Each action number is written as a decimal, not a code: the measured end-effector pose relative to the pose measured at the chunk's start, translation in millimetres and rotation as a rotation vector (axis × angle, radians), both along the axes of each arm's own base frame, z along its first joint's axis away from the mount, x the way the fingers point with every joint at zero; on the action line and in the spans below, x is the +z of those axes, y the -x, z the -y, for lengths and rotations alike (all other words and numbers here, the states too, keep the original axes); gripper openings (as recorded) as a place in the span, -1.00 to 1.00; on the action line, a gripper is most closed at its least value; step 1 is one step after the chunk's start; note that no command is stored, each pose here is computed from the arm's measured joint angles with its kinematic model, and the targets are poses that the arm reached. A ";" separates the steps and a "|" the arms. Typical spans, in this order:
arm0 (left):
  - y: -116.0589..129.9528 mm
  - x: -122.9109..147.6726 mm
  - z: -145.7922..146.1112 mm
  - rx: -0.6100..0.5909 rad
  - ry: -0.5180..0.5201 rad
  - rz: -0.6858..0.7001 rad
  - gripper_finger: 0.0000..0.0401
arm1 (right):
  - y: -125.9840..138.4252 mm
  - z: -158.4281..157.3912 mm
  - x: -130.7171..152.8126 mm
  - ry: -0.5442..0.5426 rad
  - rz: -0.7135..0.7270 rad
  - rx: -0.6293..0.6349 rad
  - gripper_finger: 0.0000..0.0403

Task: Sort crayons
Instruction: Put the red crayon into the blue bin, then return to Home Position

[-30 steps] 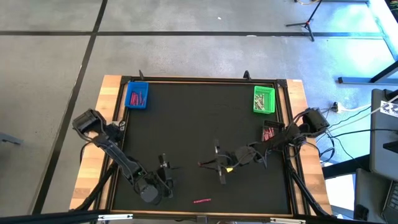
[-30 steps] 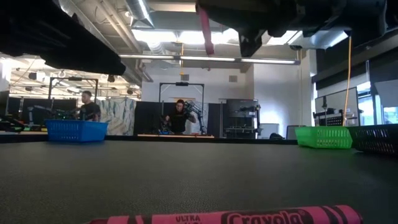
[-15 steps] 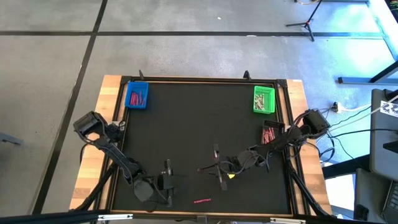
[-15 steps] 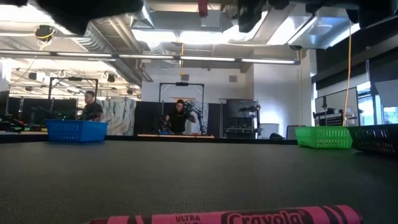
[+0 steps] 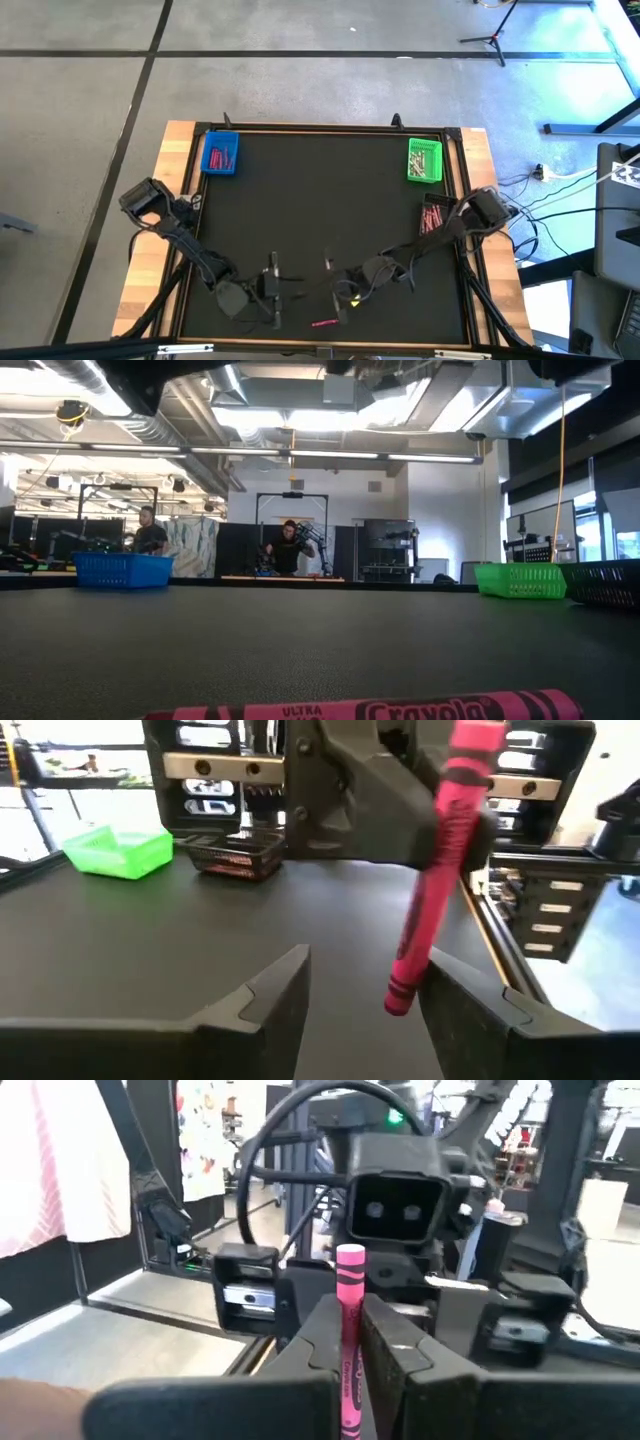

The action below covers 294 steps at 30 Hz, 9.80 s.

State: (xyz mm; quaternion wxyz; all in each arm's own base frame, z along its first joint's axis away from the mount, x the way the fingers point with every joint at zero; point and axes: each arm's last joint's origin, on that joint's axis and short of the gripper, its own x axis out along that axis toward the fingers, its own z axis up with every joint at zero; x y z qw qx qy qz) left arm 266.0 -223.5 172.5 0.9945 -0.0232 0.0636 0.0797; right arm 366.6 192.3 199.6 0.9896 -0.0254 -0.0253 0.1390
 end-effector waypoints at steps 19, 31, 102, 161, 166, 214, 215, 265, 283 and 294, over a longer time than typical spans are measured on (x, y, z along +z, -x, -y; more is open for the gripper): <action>6.1 2.4 8.5 -0.062 -0.056 0.007 -0.92 | -9.9 -4.6 -1.8 0.007 -0.085 -0.006 -0.87; 12.1 1.4 11.4 -0.042 -0.057 -0.016 -0.92 | -5.7 -2.7 -4.8 0.028 -0.206 -0.014 -0.20; 92.1 19.9 -290.8 1.301 0.102 -0.971 -0.92 | 15.3 3.5 8.8 0.132 -0.407 -0.089 -0.16; 0.1 -7.2 -49.5 -0.276 0.143 -0.509 -0.34 | 45.9 -46.0 2.3 0.070 -0.463 0.059 -0.16; -16.6 -26.6 -26.4 -0.328 0.160 -0.491 -0.34 | 56.7 -62.3 -12.9 0.064 -0.533 0.086 -0.16; -67.3 -86.5 27.3 -0.338 0.023 -0.487 -0.92 | 73.4 -83.0 -35.8 0.084 -0.601 0.050 -0.16; -66.2 -82.0 27.8 -0.341 0.023 -0.483 -0.92 | 73.4 -83.0 -35.8 0.084 -0.601 0.050 -0.16; 127.5 42.1 -245.4 1.136 0.121 -0.956 -0.94 | 14.2 7.8 -38.3 0.116 -0.593 -0.343 -0.16; 129.4 40.4 -312.9 1.352 0.248 -0.920 -0.82 | 1.8 34.9 -39.0 0.161 -0.601 -0.399 -0.16; 131.8 41.7 -325.9 1.375 0.209 -0.923 -0.52 | 1.9 35.0 -39.1 0.163 -0.603 -0.399 -0.16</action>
